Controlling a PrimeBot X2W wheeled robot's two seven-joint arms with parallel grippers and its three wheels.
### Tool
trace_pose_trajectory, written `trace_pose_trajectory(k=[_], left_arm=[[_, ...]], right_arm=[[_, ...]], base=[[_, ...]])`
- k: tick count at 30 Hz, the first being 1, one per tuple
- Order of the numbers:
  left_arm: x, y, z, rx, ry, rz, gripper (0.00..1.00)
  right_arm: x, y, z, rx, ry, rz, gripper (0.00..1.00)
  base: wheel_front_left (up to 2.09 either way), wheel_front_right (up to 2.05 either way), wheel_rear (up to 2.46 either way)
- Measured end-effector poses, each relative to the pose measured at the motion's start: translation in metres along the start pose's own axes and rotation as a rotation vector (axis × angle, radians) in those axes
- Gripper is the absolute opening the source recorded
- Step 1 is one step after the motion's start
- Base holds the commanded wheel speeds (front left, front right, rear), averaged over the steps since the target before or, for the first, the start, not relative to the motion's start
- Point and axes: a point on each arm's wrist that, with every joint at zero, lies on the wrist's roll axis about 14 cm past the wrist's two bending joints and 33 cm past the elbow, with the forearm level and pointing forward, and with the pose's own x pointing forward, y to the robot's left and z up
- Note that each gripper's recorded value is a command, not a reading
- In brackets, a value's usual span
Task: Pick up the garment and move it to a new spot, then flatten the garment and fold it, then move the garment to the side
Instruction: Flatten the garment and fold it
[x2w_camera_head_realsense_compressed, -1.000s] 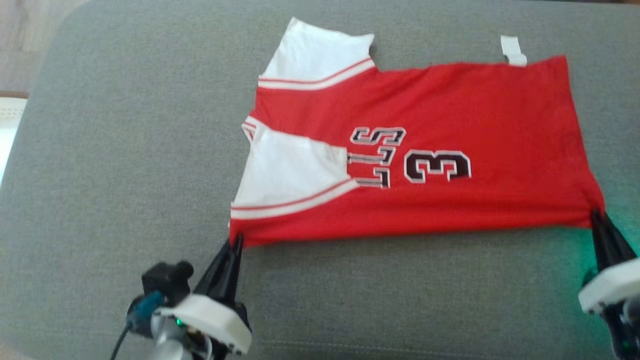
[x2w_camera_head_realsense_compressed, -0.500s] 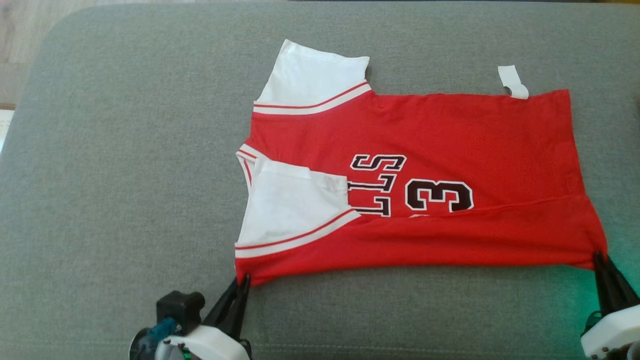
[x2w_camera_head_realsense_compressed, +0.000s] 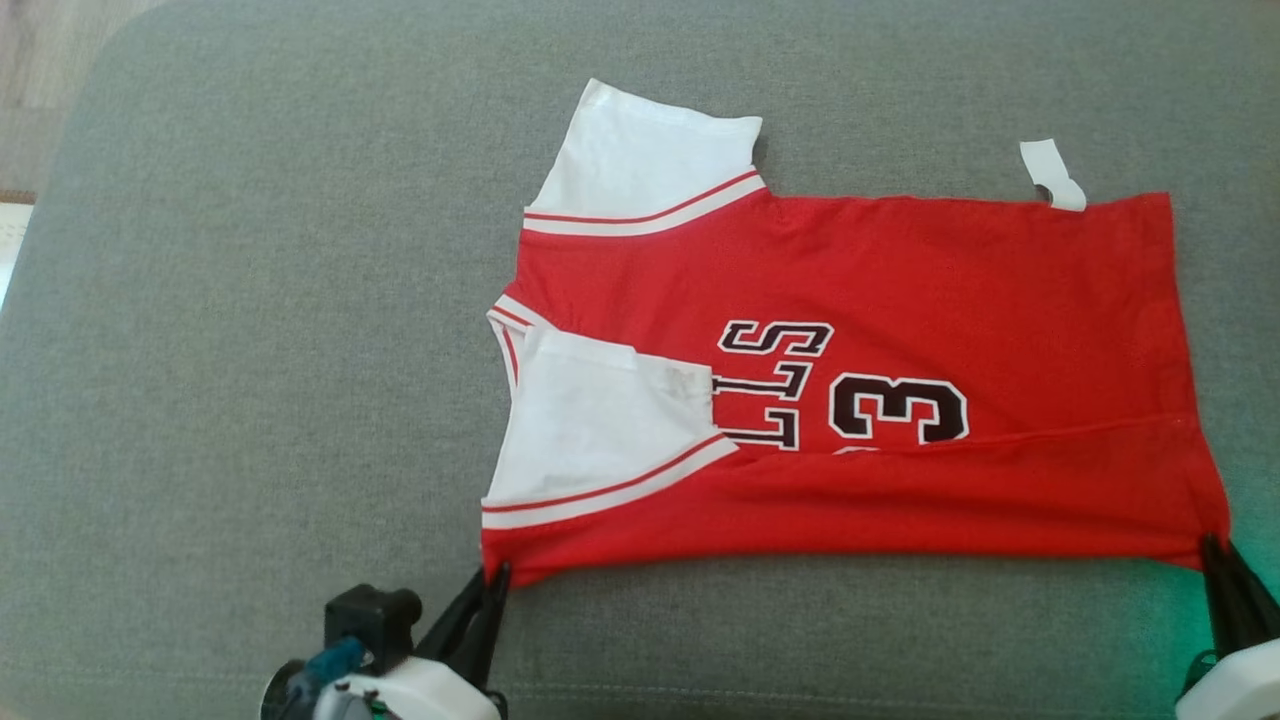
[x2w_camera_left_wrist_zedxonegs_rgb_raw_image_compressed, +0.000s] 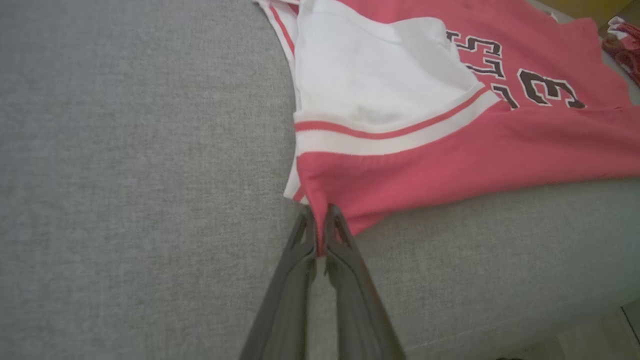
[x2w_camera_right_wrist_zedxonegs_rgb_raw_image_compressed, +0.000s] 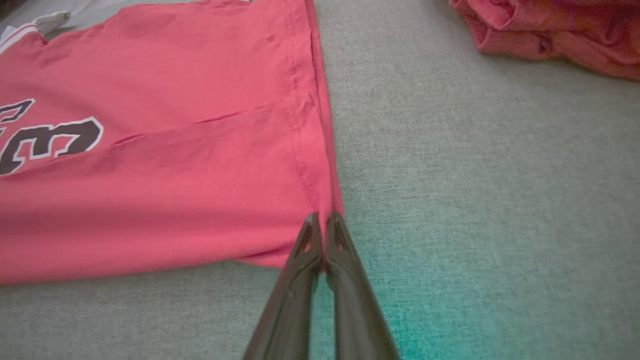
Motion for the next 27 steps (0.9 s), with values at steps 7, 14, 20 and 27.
trace_pose_trajectory(k=[7,14,20,27], left_arm=[[0.001,0.000,-0.008,0.005,0.055,0.006,1.00],[0.024,-0.007,0.050,0.094,-0.063,-0.057,1.00],[0.080,-0.016,0.179,0.311,-0.281,-0.156,1.00],[0.168,-0.007,0.222,0.462,-0.118,-0.180,1.00]], right_arm=[[0.000,-0.006,0.010,-0.015,-0.041,-0.021,1.00],[0.005,-0.007,0.029,-0.035,-0.111,-0.026,1.00],[0.026,0.006,0.056,-0.056,-0.183,0.006,1.00],[0.052,0.011,0.072,-0.064,-0.226,0.021,1.00]], base=[[0.00,0.00,0.00],[0.00,0.00,0.00],[0.00,0.00,0.00],[0.00,0.00,0.00]])
